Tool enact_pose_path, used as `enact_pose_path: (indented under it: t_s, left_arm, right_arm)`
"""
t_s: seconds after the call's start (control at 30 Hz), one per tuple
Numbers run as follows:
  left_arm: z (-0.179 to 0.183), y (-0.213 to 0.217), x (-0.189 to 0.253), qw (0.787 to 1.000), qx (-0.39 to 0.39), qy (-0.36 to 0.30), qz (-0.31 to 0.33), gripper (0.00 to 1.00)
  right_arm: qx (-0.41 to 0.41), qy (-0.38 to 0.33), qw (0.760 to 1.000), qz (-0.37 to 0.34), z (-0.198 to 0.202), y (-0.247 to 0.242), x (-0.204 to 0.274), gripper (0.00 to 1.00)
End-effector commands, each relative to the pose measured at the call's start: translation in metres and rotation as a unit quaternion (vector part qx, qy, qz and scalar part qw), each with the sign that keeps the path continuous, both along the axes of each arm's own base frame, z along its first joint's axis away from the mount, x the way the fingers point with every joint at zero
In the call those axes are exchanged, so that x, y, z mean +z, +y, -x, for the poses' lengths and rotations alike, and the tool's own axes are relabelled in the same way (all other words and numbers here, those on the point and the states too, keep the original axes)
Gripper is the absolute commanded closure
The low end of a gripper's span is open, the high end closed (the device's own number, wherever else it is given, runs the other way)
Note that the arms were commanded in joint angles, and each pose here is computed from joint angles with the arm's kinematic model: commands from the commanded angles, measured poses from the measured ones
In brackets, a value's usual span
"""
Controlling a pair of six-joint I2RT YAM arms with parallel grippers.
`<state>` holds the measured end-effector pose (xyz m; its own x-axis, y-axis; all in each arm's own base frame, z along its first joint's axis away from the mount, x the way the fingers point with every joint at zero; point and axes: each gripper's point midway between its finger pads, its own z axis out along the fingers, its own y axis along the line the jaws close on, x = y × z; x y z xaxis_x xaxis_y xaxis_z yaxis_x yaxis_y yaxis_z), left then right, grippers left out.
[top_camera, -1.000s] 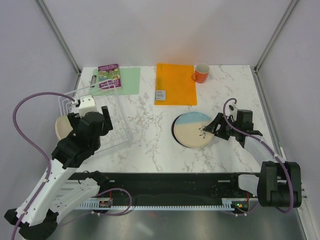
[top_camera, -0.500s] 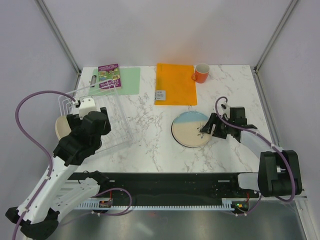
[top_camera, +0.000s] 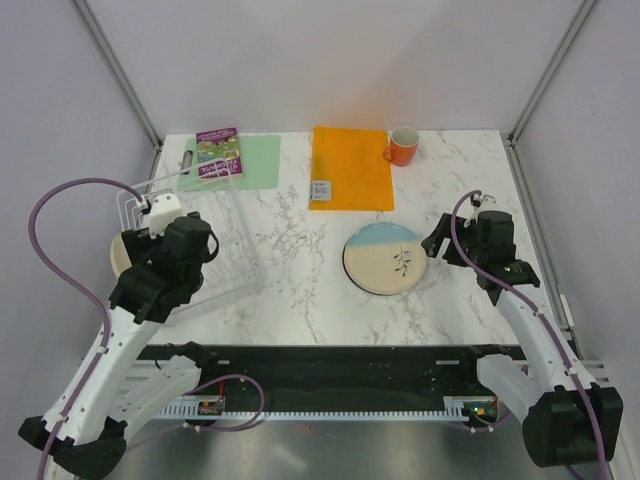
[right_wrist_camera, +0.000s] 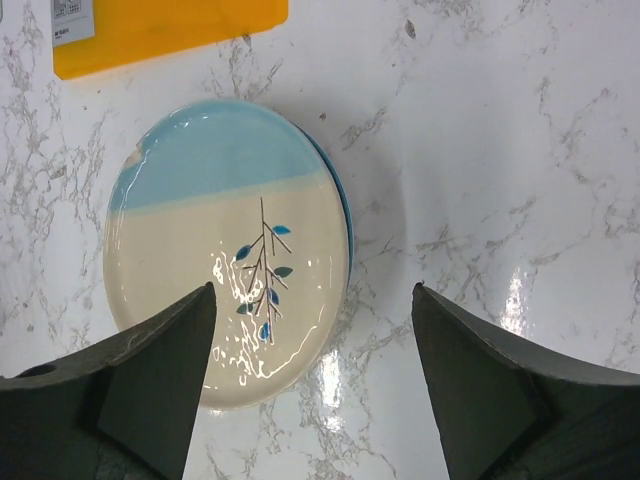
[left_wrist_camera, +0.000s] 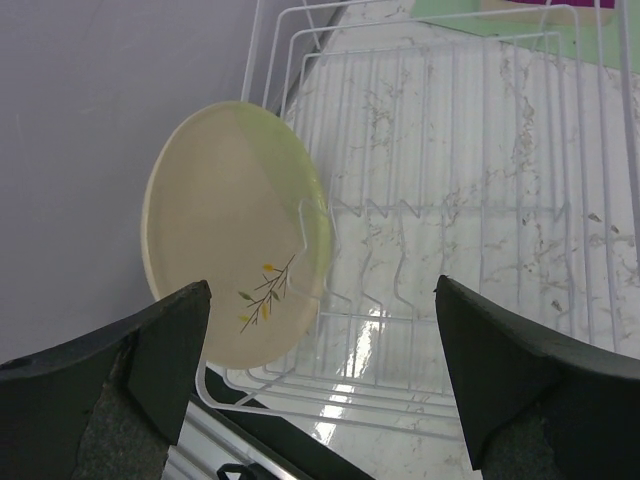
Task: Unload the plates from the dish rack
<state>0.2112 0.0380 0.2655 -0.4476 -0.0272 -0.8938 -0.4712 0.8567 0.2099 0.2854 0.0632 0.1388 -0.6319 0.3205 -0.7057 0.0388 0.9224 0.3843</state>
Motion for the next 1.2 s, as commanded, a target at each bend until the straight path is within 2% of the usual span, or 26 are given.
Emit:
enact_pose_path:
  t_s: [0.0, 0.07, 0.17, 0.27, 0.43, 0.63, 0.87, 1.17]
  left_arm:
    - [-0.002, 0.023, 0.003, 0.998, 0.063, -0.030, 0.013, 0.00]
    - [-0.008, 0.028, -0.005, 0.998, 0.053, -0.015, 0.020, 0.00]
    - [-0.021, 0.034, -0.023, 0.997, 0.036, 0.010, 0.068, 0.00]
    - [-0.026, 0.050, -0.033, 0.995, 0.052, 0.023, 0.087, 0.00]
    - [-0.032, 0.072, -0.021, 0.988, 0.075, -0.014, 0.134, 0.00]
    - [-0.018, 0.096, -0.012, 0.984, 0.135, -0.026, 0.115, 0.00]
    - [0.006, 0.118, 0.002, 0.975, 0.207, -0.035, 0.065, 0.00]
    - [0.009, 0.127, -0.048, 0.964, 0.252, 0.033, 0.081, 0.00]
  right_arm:
    - [-0.010, 0.001, 1.000, 0.020, 0.003, -0.007, 0.004, 0.14]
    - [-0.002, 0.009, 1.000, 0.016, 0.004, -0.004, 0.000, 0.14]
    - [0.006, 0.015, 1.000, 0.012, 0.006, -0.001, -0.004, 0.14]
    - [0.009, 0.014, 1.000, 0.009, 0.007, 0.000, -0.004, 0.14]
    - [0.015, 0.015, 1.000, 0.005, 0.009, 0.002, -0.006, 0.14]
    - [0.029, 0.023, 0.999, -0.005, 0.008, 0.008, -0.013, 0.14]
    - [0.047, 0.026, 0.998, -0.020, 0.005, 0.016, -0.016, 0.14]
    - [0.064, 0.032, 0.997, -0.033, 0.008, 0.023, -0.020, 0.14]
